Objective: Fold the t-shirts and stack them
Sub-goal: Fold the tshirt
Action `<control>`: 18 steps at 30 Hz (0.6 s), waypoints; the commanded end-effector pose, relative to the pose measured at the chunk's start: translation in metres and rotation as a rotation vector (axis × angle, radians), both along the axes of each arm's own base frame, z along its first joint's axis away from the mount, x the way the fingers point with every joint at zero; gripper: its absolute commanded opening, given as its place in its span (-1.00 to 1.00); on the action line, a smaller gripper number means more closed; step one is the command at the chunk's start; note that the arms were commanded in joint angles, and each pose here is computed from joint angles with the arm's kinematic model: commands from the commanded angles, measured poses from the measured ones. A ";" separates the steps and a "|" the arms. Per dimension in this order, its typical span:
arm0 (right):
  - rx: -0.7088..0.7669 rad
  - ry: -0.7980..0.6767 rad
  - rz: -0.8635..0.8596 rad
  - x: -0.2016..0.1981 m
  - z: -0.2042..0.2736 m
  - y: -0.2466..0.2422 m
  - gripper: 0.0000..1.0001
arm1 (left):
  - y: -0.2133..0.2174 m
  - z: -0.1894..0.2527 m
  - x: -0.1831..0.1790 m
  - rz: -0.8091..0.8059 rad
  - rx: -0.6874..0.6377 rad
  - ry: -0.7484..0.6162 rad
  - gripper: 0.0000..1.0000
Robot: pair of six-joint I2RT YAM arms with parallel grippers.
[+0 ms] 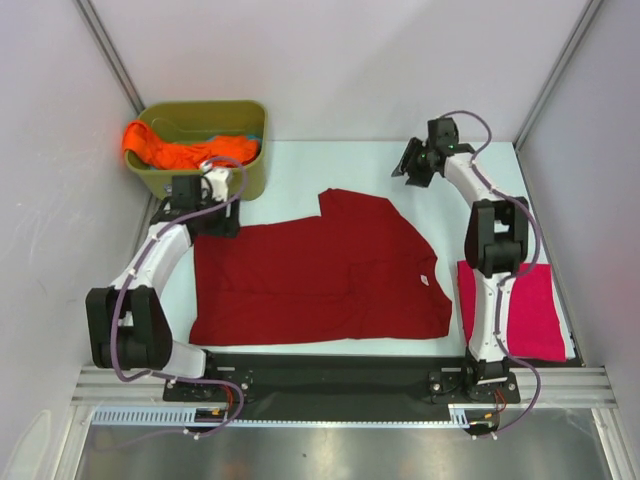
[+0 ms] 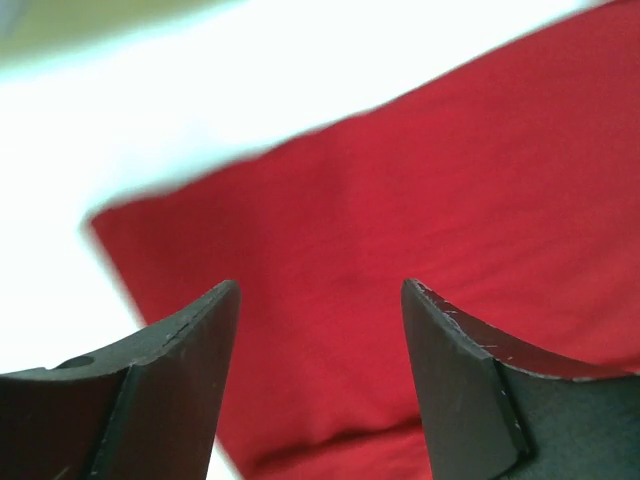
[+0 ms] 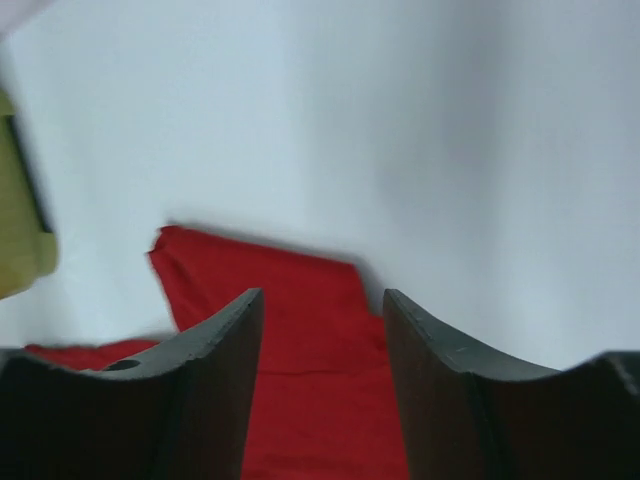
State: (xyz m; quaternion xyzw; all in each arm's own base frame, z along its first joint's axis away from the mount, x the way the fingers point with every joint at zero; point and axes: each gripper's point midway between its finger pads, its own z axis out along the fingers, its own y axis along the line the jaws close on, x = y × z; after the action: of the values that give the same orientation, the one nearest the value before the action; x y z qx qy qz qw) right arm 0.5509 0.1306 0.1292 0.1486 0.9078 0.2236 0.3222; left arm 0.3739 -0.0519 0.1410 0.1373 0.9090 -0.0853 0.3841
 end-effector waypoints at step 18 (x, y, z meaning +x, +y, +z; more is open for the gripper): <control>0.197 0.284 0.118 -0.023 -0.105 0.072 -0.46 | 0.134 -0.095 0.049 0.398 -0.007 0.124 0.46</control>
State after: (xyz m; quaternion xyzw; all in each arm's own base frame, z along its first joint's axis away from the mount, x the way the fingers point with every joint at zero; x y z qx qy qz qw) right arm 0.5329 0.1855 0.0285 0.1533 0.9310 0.2765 0.1825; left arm 0.3858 0.0754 0.0235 -0.0409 0.9581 -0.0103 0.2833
